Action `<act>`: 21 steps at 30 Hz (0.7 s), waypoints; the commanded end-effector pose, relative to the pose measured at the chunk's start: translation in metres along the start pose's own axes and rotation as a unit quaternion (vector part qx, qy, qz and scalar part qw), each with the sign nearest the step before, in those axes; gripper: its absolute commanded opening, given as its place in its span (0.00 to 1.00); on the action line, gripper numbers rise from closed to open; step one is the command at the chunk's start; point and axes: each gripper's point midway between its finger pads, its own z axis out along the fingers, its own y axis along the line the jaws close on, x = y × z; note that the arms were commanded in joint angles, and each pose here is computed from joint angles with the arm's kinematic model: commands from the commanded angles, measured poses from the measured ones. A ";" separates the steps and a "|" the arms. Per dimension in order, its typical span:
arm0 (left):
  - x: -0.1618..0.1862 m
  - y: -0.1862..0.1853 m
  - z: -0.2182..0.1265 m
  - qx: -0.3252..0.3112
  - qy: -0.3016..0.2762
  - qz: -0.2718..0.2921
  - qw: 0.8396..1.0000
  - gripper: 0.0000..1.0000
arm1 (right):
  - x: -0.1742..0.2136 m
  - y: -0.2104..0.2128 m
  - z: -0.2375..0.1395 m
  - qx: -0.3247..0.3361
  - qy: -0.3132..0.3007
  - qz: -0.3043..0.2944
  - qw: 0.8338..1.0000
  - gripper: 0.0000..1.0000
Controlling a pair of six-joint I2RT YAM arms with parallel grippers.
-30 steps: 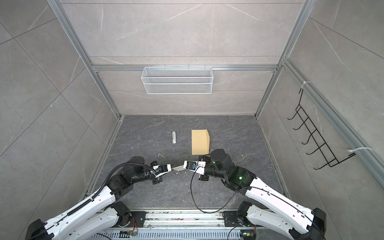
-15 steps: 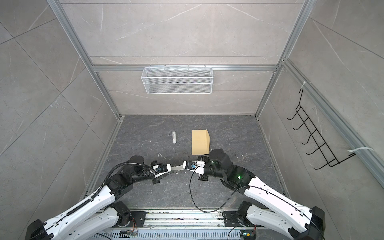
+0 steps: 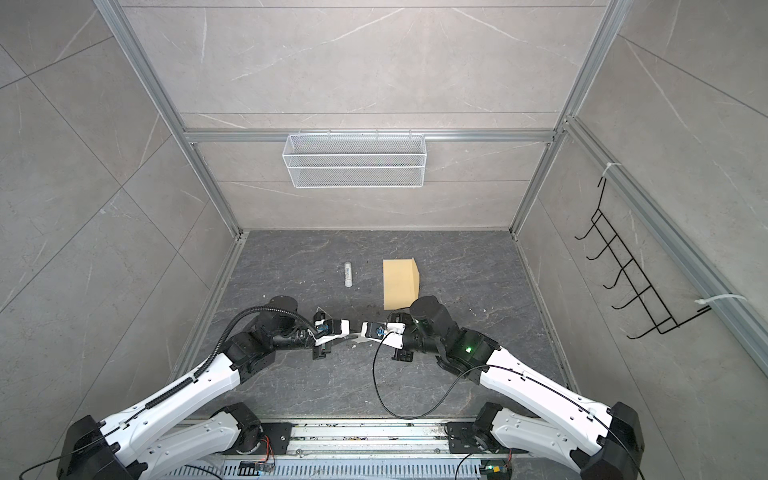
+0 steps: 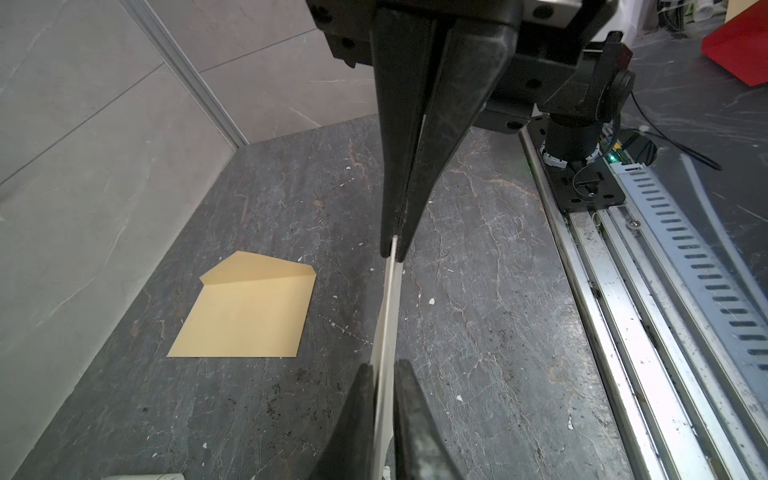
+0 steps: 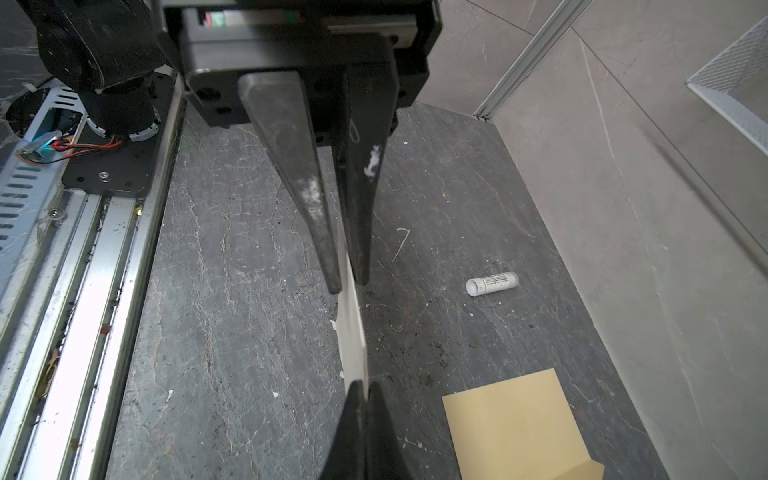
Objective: Place the letter into the envelope and seal it
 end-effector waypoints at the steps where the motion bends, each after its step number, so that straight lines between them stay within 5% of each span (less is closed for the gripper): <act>1: -0.022 0.004 -0.002 0.012 -0.032 0.019 0.999 0.08 | -0.010 -0.004 -0.001 0.000 -0.016 -0.005 1.000 0.00; 6: -0.021 0.005 0.001 0.011 -0.033 0.013 0.999 0.00 | -0.011 -0.005 0.000 0.003 -0.019 -0.003 1.000 0.00; 13: -0.012 0.035 -0.002 -0.086 -0.026 -0.053 0.995 0.00 | -0.021 -0.043 -0.009 0.098 -0.029 0.053 0.993 0.41; 17: 0.002 0.071 -0.021 -0.208 -0.008 -0.151 0.966 0.00 | -0.008 -0.083 -0.014 0.183 -0.003 0.123 0.975 0.53; 21: 0.008 0.087 -0.036 -0.263 0.003 -0.207 0.942 0.00 | 0.019 -0.127 -0.019 0.241 0.034 0.233 0.941 0.65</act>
